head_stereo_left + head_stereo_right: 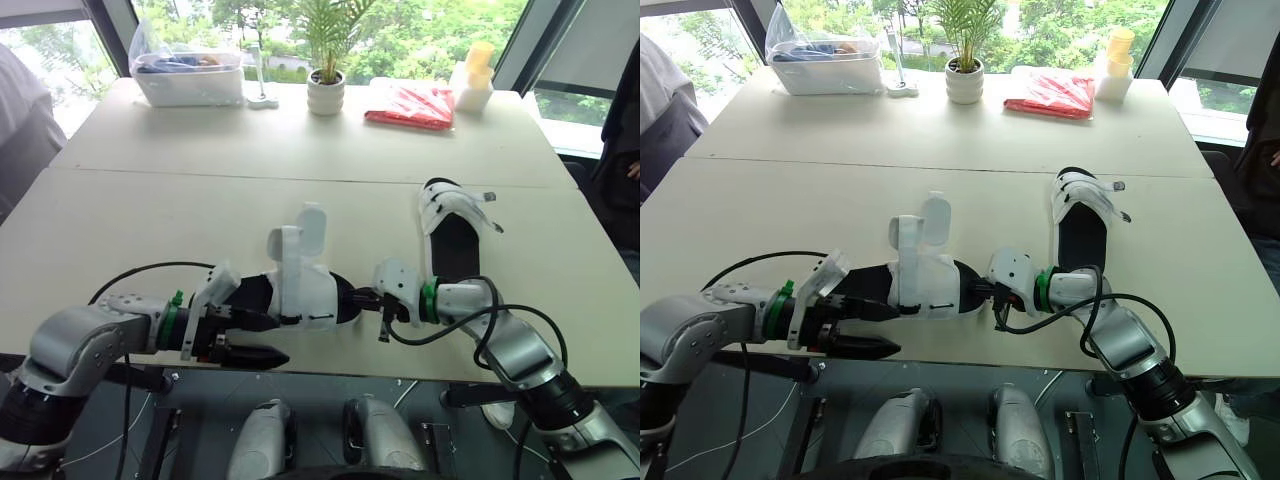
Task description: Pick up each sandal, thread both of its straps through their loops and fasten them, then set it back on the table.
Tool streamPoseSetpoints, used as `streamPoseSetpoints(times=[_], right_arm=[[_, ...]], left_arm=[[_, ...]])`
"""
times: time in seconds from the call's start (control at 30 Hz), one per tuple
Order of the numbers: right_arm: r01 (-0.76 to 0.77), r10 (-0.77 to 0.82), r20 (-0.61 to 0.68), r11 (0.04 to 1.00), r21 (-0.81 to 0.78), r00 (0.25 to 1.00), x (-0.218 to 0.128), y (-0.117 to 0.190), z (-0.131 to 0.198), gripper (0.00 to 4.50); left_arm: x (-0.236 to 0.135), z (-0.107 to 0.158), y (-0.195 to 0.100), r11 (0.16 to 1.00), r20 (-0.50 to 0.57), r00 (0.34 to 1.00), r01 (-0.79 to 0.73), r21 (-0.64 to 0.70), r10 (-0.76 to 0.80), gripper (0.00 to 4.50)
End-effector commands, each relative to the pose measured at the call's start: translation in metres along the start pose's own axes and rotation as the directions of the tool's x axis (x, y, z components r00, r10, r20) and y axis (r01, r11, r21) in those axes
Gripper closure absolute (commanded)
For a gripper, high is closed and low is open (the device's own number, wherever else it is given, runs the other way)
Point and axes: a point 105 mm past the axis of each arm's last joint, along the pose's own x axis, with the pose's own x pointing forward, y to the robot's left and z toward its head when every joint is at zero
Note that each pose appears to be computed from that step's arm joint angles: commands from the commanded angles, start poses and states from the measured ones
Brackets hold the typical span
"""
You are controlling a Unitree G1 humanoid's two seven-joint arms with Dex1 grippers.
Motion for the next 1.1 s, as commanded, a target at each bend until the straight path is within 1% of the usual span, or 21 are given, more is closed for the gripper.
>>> streamPoseSetpoints(times=[0.03,0.17,0.3,0.33,0.4,0.47,0.53,0.57,0.63,0.83,0.9,1.0,1.1], right_arm=[[-0.036,0.045,-0.121,0.996,0.076,0.992,0.004,0.013,-0.033,4.5],[-0.031,0.04,-0.121,0.997,0.077,0.992,0.004,0.013,-0.033,4.5],[-0.031,0.04,-0.126,0.997,0.076,0.991,0.003,0.014,-0.034,4.5],[-0.03,0.04,-0.126,0.997,0.075,0.991,0.003,0.014,-0.034,4.5],[-0.03,0.039,-0.127,0.997,0.075,0.991,0.003,0.014,-0.034,4.5],[-0.03,0.039,-0.128,0.997,0.074,0.991,0.002,0.014,-0.034,4.5],[-0.03,0.039,-0.129,0.997,0.073,0.991,0.002,0.014,-0.035,4.5],[-0.03,0.039,-0.129,0.997,0.072,0.991,0.002,0.014,-0.035,4.5],[-0.031,0.04,-0.128,0.997,0.07,0.991,0.002,0.014,-0.034,4.5],[-0.032,0.04,-0.128,0.997,0.068,0.991,0.003,0.014,-0.034,4.5],[-0.032,0.041,-0.128,0.997,0.069,0.991,0.002,0.014,-0.034,4.5],[-0.033,0.041,-0.129,0.997,0.068,0.991,0.002,0.015,-0.035,4.5],[-0.034,0.043,-0.131,0.997,0.068,0.99,0.002,0.015,-0.035,4.5]], left_arm=[[0.006,0.008,0.002,1.0,0.01,1.0,-0.01,0.008,0.01,0.07],[0.014,0.014,0.006,1.0,0.053,0.998,-0.024,-0.016,0.024,0.07],[0.018,0.015,0.006,0.999,0.074,0.997,-0.025,-0.046,0.029,0.07],[0.018,0.015,0.005,0.999,0.074,0.997,-0.022,-0.047,0.026,0.31],[0.018,0.015,0.003,0.998,0.069,0.997,-0.021,-0.052,0.025,0.95],[0.017,0.015,0.004,0.998,0.071,0.997,-0.027,-0.057,0.031,1.88],[0.017,0.017,0.005,0.998,0.078,0.996,-0.031,-0.063,0.036,2.95],[0.016,0.017,0.005,0.997,0.078,0.996,-0.033,-0.067,0.039,3.36],[0.017,0.017,0.005,0.997,0.081,0.996,-0.036,-0.073,0.042,4.46],[0.017,0.016,0.003,0.995,0.088,0.996,-0.025,-0.092,0.033,4.46],[0.017,0.012,0.001,0.996,0.072,0.997,-0.021,-0.092,0.028,4.46],[0.016,-0.002,0.0,0.998,0.008,0.999,-0.032,-0.055,0.032,4.46],[0.013,-0.008,0.002,0.997,-0.006,0.999,-0.04,-0.06,0.04,4.46]])
